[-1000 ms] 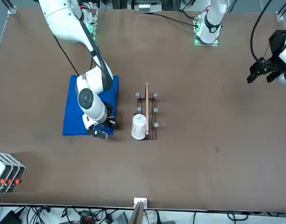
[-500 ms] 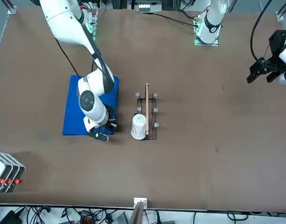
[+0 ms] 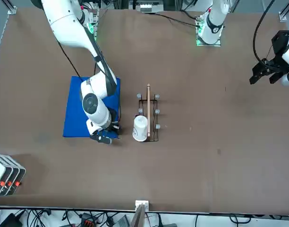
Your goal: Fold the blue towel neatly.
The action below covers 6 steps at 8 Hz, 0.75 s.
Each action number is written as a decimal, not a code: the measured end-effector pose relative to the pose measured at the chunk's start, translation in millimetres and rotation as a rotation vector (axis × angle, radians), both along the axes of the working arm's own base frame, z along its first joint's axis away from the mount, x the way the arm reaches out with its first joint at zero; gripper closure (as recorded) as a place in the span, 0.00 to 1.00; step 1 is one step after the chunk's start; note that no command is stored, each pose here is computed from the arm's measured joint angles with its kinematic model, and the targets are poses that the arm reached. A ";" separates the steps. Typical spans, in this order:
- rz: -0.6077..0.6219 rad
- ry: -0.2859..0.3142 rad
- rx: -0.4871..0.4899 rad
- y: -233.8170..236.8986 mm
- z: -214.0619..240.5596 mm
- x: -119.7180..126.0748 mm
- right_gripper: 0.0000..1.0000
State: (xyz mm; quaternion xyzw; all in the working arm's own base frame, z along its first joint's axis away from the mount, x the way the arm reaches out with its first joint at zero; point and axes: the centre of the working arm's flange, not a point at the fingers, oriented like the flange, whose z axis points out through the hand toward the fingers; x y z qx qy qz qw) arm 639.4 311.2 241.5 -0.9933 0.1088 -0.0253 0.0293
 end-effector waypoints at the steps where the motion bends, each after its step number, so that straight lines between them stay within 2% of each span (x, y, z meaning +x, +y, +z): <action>1: 0.011 -0.001 -0.017 -0.6 7.4 2.4 0.14; 2: 0.024 0.010 -0.046 -5.0 21.0 5.0 0.00; 4: 0.063 0.025 -0.085 -23.5 77.7 10.0 0.00; 6: 0.126 0.036 -0.101 -69.0 141.8 14.0 0.00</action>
